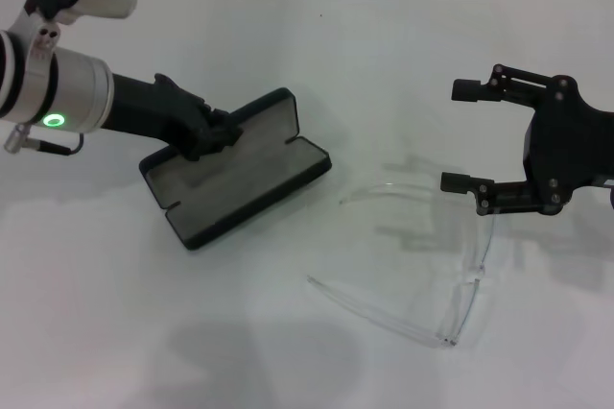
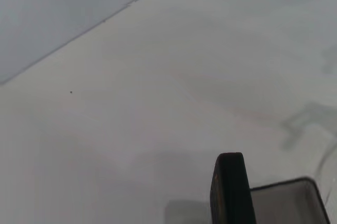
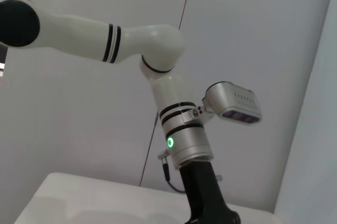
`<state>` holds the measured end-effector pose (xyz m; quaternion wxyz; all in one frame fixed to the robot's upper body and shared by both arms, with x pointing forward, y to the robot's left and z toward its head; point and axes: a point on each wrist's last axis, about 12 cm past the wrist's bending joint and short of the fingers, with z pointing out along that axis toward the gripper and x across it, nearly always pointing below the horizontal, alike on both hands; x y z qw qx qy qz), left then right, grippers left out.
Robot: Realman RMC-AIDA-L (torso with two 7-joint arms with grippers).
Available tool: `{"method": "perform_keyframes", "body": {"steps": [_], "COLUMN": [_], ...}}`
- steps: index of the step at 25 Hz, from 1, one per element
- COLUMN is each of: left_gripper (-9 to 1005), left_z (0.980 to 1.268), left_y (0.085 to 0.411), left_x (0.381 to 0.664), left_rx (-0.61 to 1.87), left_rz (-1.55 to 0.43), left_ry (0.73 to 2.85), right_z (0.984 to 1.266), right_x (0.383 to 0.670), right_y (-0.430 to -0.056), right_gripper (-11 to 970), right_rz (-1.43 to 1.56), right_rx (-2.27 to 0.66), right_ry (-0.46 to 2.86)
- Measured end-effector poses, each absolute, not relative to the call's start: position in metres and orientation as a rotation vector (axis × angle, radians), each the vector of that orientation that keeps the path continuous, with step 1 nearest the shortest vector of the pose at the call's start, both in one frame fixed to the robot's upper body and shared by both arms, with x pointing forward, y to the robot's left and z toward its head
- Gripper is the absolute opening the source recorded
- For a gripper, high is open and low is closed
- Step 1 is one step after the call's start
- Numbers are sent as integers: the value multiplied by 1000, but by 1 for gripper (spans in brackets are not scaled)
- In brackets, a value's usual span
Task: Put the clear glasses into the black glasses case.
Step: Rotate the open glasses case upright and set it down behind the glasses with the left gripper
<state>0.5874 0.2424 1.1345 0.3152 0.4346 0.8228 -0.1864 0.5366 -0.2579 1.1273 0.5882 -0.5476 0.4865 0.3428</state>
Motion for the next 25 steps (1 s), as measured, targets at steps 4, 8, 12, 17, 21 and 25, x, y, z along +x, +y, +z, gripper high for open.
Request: {"method": "perform_keyframes", "body": {"steps": [4,8,12,17,21,25], "left_gripper": [266,228,212,216,220,223], "left_z": [1145,1151,1151,1147,1142,1138], "left_y": [239,235,225,202,186,179], "left_x": [592,599,607,615,617,614], "left_rx": [1193,1252,1334,1480,1559,1635], "left_rz": [-437,-385,-346,-312,-293,-285], "left_ry": [2081,1965,1869,1753,1720,1676], "right_z": [1121,1111,1104,1090,1086,1084], "right_x": [530,519,509,499,495,493], "right_y": [-260,-258,-256,-253,-255,-256], "right_gripper": [774,770,767,763,759,756], "right_rz": [788,811,840,846,850,843], "right_rx": [-1277,-1332,-1393,-1440,-1429,-1427], "right_ry": [1139,1135,1118,1124,1135,1138]}}
